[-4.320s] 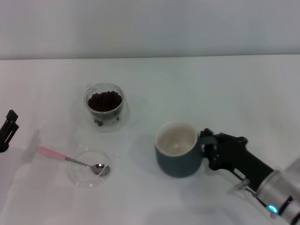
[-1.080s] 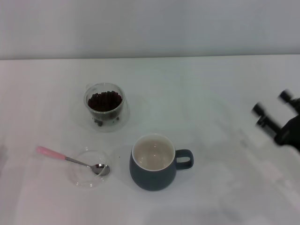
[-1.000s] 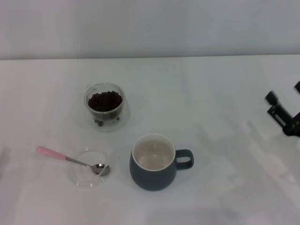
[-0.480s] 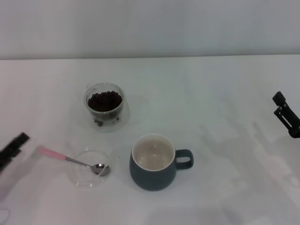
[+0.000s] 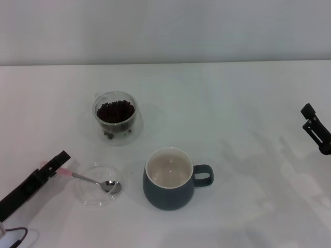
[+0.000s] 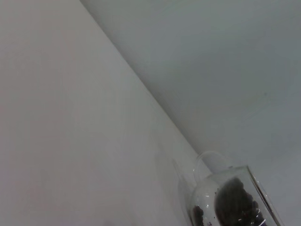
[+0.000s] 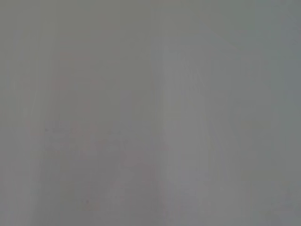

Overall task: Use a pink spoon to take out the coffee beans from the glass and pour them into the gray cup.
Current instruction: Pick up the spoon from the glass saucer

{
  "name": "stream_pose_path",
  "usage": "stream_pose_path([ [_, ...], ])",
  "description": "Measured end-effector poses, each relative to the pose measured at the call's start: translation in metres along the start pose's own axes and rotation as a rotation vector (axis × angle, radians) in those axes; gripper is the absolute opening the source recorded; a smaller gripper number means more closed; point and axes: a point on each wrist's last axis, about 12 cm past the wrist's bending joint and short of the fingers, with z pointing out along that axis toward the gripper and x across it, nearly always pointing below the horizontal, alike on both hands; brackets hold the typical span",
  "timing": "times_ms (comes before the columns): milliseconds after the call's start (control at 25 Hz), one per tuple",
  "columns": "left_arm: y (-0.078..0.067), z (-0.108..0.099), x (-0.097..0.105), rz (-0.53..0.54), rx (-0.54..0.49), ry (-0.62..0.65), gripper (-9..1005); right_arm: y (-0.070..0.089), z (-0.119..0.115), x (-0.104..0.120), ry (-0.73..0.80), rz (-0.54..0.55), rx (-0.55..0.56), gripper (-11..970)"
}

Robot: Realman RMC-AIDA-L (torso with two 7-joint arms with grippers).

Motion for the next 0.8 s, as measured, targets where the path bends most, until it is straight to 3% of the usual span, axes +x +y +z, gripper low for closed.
stream_pose_path([
  [360, 0.001, 0.002, 0.002, 0.011, -0.014, 0.004, 744, 0.002, -0.005, 0.001, 0.003, 0.01, 0.006, 845],
  [800, 0.002, -0.006, 0.012, -0.008, -0.011, -0.024, 618, 0.002, -0.011, 0.002, 0.012, 0.013, 0.017, 845],
])
